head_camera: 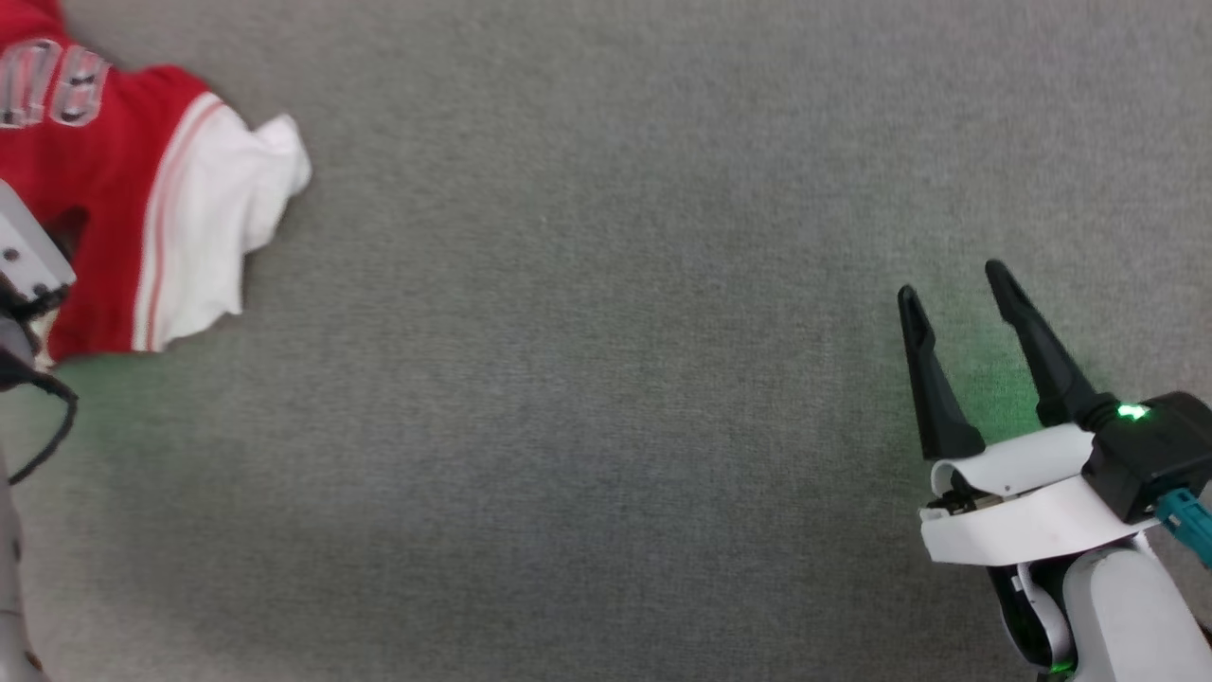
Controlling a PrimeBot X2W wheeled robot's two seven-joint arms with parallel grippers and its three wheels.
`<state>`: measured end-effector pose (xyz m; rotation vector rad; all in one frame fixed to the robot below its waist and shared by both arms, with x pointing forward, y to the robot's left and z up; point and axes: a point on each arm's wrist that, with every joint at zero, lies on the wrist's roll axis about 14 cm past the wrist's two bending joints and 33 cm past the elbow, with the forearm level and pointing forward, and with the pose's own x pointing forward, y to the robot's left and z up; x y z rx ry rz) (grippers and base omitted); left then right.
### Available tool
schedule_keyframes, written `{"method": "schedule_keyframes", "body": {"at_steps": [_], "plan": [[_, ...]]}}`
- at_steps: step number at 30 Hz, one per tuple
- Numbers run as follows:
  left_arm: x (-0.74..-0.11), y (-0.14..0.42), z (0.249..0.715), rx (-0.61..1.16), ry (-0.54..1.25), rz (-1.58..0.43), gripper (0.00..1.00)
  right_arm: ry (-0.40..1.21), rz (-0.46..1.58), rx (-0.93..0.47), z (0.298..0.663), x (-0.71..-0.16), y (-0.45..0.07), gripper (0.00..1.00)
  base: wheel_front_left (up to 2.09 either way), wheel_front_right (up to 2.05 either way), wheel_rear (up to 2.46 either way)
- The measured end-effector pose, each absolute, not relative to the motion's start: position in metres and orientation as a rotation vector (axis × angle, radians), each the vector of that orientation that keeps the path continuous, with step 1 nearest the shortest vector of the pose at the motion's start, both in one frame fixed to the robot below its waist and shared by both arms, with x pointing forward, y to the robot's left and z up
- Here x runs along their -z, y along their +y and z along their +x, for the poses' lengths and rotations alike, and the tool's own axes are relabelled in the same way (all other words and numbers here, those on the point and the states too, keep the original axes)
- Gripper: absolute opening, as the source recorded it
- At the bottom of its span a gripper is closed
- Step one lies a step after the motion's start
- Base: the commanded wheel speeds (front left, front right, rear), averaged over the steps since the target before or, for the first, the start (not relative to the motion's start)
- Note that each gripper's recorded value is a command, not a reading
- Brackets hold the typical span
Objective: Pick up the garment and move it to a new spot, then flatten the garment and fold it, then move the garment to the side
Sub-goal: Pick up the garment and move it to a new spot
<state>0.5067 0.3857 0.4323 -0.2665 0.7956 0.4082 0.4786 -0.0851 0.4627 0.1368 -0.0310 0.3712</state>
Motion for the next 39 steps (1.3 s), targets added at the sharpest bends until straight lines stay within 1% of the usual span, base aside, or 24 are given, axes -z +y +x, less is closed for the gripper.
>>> {"method": "schedule_keyframes", "body": {"at_steps": [7,18,19,20,25,33,39], "plan": [[-0.386,0.380,0.514,-0.436,0.936,-0.281,1.00,-0.011,0.119,-0.355,0.488,-0.452,-0.095,1.00,0.00,0.00,0.00],[-0.359,0.377,0.530,-0.437,1.010,-0.287,1.00,0.018,0.104,-0.347,0.497,-0.440,-0.099,1.00,0.00,0.00,0.00],[-0.358,0.378,0.530,-0.439,1.014,-0.290,0.43,0.017,0.104,-0.348,0.497,-0.440,-0.099,1.00,0.00,0.00,0.00],[-0.358,0.378,0.530,-0.441,1.017,-0.293,0.00,0.016,0.104,-0.349,0.498,-0.441,-0.099,1.00,0.00,0.00,0.00],[-0.364,0.372,0.534,-0.405,0.986,-0.254,0.00,0.006,0.104,-0.358,0.497,-0.447,-0.095,1.00,0.00,0.00,0.00],[-0.396,0.384,0.528,-0.411,0.886,-0.218,0.00,-0.018,0.131,-0.377,0.487,-0.463,-0.085,1.00,0.00,0.00,0.00],[-0.468,0.403,0.539,-0.407,0.669,-0.154,0.00,-0.034,0.143,-0.379,0.473,-0.478,-0.082,1.00,0.00,0.00,0.00]]}}
